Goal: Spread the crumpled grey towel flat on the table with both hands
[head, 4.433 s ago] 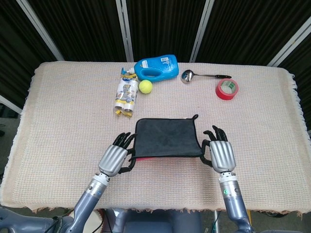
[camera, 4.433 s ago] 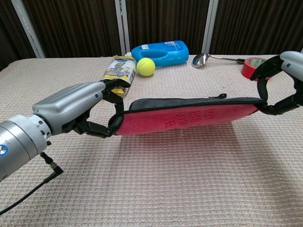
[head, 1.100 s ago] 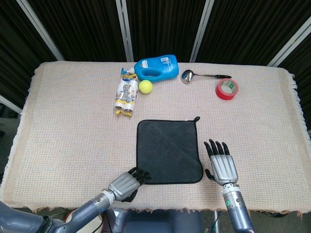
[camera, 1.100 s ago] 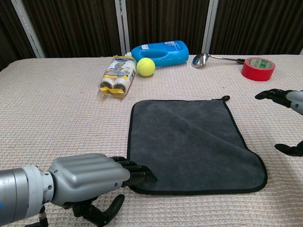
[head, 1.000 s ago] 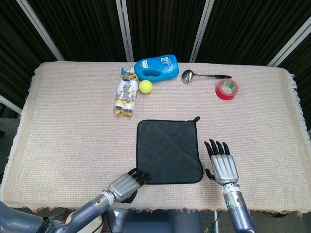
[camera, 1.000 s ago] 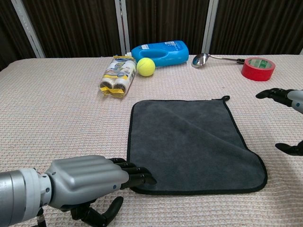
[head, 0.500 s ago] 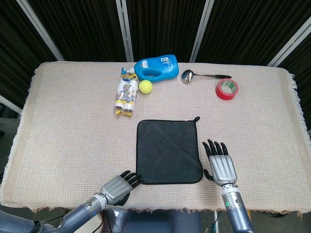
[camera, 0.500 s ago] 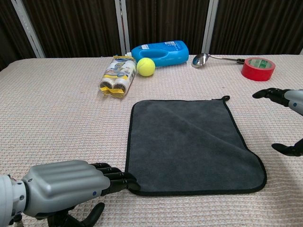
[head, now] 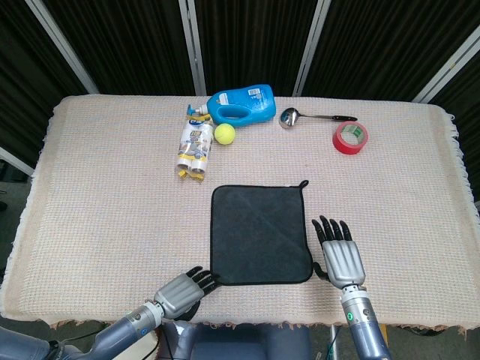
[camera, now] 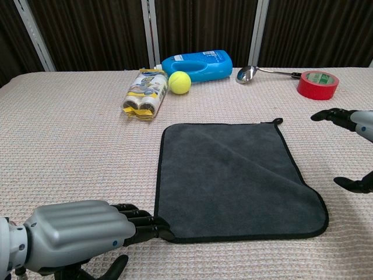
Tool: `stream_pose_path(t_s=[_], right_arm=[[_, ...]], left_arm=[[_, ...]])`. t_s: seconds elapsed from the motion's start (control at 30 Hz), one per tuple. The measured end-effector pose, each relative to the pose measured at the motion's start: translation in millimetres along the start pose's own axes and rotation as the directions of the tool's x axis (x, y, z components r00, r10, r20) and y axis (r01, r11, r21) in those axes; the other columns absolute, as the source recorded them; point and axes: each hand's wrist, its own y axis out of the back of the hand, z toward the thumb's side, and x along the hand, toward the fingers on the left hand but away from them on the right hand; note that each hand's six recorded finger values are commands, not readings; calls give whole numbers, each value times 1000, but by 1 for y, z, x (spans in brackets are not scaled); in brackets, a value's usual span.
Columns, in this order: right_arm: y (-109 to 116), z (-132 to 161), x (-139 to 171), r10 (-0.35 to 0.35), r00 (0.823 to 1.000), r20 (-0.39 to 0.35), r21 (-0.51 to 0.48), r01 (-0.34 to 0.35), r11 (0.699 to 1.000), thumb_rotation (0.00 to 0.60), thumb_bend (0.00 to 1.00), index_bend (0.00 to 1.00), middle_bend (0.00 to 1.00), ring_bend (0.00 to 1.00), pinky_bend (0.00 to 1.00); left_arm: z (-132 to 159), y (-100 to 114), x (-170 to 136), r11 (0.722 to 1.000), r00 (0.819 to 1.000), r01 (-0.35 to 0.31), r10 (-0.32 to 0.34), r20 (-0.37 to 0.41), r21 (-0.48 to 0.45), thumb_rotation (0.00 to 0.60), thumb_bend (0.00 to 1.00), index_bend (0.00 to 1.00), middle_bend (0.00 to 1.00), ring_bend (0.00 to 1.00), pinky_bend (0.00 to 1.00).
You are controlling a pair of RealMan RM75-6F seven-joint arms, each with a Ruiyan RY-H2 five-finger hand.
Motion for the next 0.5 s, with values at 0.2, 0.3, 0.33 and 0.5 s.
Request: stream_pose_path(t_s=[0.2,0.3,0.33,0.5], right_arm=[[1,-3,0,-5,1000,5,-13,5,1000,600,371,0,0,0,0],[2,-5,0,-8,1000,6,-20,8,1000,600,371,0,0,0,0],[2,-5,0,-8,1000,5,-20,8,1000,600,371,0,0,0,0],[1,-4,0,-6,1000,1,-25,6,1000,600,371,0,0,0,0]], left_arm=[[2,8,3,999,999,-36,36,-3,6,600,787,35,0,0,5],[5,15,4,997,997,-71,71,4,3,600,787,35,0,0,5],[7,17,5,997,997,-76,76,8,5,600,788,34,0,0,5],[12,18,10,997,997,-72,72,25,15,600,788,34,0,0,5]])
